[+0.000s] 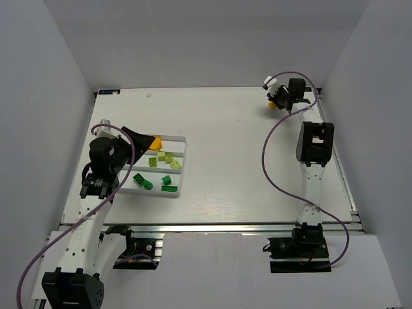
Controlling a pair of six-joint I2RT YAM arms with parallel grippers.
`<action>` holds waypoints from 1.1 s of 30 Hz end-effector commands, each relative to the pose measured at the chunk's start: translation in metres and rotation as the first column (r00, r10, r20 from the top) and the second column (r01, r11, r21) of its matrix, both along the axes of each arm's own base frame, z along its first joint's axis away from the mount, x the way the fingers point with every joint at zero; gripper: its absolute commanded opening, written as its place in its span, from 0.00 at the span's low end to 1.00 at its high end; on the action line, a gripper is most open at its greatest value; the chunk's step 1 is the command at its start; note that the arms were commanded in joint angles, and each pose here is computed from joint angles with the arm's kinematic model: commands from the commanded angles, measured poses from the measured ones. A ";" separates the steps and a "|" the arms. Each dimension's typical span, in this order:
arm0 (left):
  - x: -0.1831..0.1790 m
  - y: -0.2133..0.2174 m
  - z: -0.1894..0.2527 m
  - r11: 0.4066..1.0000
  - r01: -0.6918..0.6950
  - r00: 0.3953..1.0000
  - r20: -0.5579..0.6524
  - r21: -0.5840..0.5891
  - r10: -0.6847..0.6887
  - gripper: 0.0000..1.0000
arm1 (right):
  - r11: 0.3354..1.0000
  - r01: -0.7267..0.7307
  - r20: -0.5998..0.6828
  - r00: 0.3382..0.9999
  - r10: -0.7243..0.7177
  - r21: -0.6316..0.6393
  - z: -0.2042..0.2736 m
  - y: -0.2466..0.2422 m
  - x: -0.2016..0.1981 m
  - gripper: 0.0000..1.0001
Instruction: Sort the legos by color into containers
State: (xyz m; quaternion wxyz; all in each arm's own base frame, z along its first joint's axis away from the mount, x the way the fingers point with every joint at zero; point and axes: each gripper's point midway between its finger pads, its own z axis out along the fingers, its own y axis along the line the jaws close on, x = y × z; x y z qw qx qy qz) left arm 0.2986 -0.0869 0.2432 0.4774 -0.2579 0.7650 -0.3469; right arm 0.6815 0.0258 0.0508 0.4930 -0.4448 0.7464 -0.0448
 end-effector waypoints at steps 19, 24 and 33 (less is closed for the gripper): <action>-0.008 -0.003 0.007 1.000 0.007 0.998 0.065 -0.022 -0.006 0.80 | 0.930 -0.350 -0.143 0.921 0.363 0.109 0.047 0.053 -0.180 0.23; -0.008 -0.005 0.004 0.999 0.021 0.998 0.067 -0.028 -0.019 0.80 | 0.945 -0.246 -0.102 0.957 0.273 0.217 0.099 0.061 -0.171 0.42; -0.012 -0.006 0.002 0.999 0.024 0.997 0.078 -0.034 -0.021 0.81 | 0.910 0.239 -0.356 0.928 -0.112 0.338 0.117 0.039 -0.164 0.63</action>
